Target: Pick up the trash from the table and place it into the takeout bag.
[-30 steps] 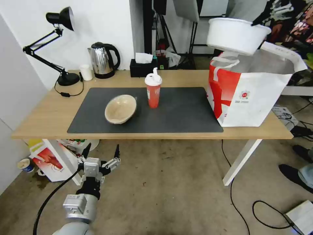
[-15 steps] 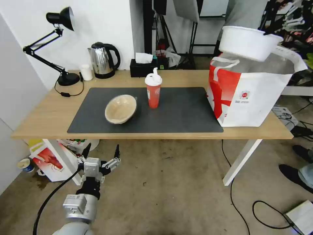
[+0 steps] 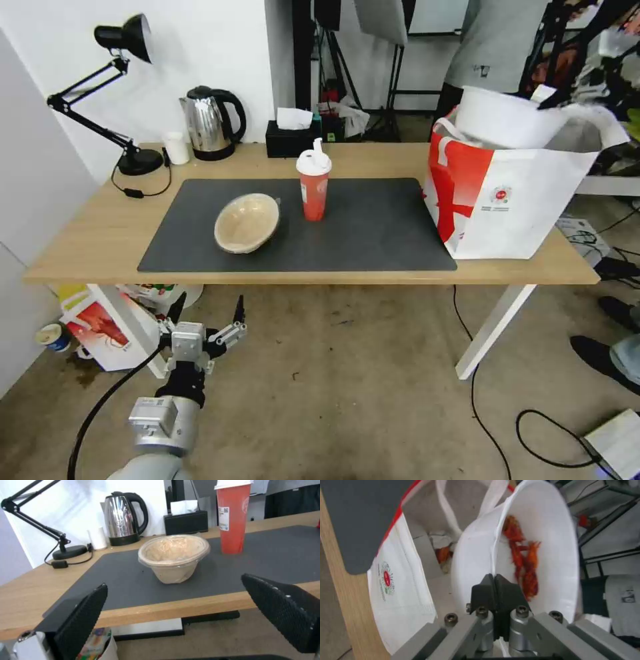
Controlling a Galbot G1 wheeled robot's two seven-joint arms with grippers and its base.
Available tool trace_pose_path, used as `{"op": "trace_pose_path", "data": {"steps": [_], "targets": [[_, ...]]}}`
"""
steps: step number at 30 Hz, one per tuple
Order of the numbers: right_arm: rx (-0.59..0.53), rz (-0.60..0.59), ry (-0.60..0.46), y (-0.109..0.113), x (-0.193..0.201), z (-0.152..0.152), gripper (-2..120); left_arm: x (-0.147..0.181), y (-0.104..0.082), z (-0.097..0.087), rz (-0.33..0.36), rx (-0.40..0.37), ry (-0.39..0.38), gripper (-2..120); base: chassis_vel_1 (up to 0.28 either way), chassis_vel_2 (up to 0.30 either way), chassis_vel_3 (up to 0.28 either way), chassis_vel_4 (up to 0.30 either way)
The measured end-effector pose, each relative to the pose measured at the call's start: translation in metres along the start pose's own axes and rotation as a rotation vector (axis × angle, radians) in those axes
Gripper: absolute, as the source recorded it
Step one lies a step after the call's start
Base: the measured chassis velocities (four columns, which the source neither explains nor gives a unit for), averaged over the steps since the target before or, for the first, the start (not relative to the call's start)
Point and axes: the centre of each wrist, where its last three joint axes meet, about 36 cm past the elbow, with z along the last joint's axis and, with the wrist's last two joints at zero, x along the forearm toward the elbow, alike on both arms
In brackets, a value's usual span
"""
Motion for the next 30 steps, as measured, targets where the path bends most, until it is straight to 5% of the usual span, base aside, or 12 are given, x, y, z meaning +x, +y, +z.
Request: {"op": "trace_pose_path", "data": {"steps": [27, 30], "targets": [[0.023, -0.011, 0.014, 0.009, -0.03, 0.006, 0, 0.0, 0.0, 0.0, 0.0, 0.0, 0.0, 100, 0.0, 0.0, 0.0, 0.0], [0.035, -0.005, 0.023, 0.007, -0.024, 0.001, 7, 0.0, 0.0, 0.0, 0.0, 0.0, 0.0, 100, 0.0, 0.0, 0.0, 0.0]]}}
